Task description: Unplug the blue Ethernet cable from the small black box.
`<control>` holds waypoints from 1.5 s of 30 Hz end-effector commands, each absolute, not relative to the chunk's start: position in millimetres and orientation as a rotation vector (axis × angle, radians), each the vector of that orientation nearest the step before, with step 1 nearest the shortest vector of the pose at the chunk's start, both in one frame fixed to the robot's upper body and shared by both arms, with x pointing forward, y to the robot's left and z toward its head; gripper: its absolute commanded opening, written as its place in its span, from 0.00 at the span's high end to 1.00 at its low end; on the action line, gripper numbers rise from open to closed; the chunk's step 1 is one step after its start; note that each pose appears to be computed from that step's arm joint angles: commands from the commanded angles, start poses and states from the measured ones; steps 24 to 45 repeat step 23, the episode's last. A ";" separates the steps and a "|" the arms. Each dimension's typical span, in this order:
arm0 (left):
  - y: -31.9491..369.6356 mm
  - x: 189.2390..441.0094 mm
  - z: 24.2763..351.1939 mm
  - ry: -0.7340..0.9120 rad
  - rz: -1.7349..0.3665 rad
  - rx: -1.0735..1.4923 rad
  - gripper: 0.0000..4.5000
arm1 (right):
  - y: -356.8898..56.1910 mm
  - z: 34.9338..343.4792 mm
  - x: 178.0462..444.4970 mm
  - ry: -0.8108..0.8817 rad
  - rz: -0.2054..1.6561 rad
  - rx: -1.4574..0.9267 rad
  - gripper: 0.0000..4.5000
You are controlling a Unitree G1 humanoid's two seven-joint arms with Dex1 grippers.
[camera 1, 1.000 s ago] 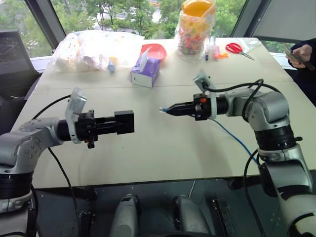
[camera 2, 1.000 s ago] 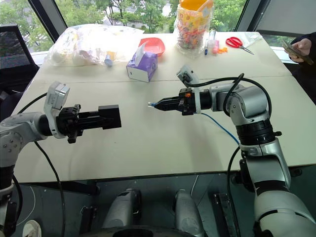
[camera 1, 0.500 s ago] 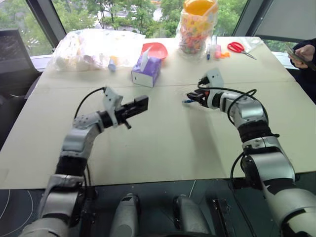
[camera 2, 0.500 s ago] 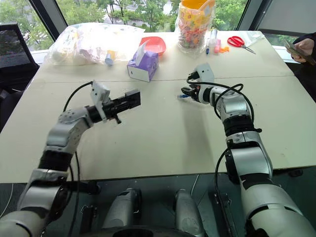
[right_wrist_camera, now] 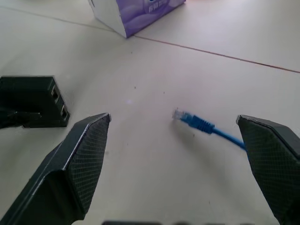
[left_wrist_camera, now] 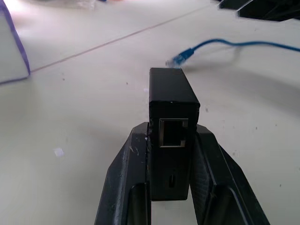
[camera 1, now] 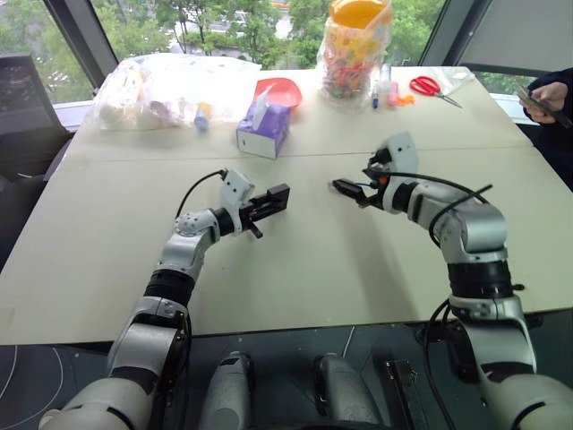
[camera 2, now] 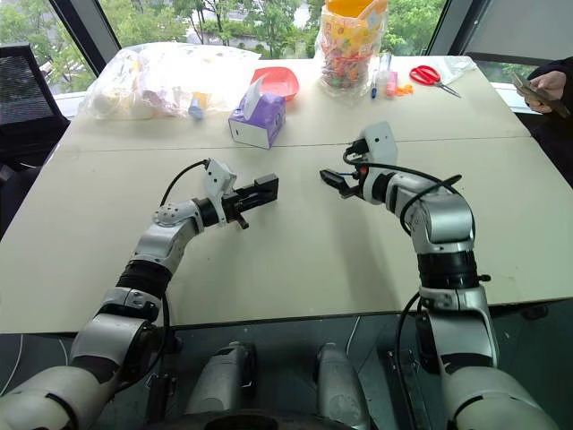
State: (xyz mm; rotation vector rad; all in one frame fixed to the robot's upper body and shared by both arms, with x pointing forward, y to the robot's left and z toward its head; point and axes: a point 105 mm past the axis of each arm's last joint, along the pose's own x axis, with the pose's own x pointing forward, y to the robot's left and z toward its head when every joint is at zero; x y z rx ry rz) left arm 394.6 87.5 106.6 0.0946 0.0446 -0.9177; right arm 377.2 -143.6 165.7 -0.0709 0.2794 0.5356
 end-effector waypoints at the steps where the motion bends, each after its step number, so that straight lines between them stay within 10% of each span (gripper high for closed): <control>1: 99.5 397.7 103.6 0.068 -0.894 0.107 0.57 | -136.3 187.6 363.5 0.212 0.559 -0.105 0.00; 7: 115.1 390.6 116.1 0.059 -0.911 0.089 0.01 | -130.0 189.8 344.6 0.236 0.651 -0.132 0.00; 21: 158.6 314.2 162.2 0.118 -0.973 0.024 0.01 | -129.2 177.5 306.4 0.336 0.845 -0.171 0.00; 45: 160.7 310.5 163.1 0.130 -0.963 0.025 0.01 | -131.3 177.2 305.1 0.345 0.852 -0.178 0.00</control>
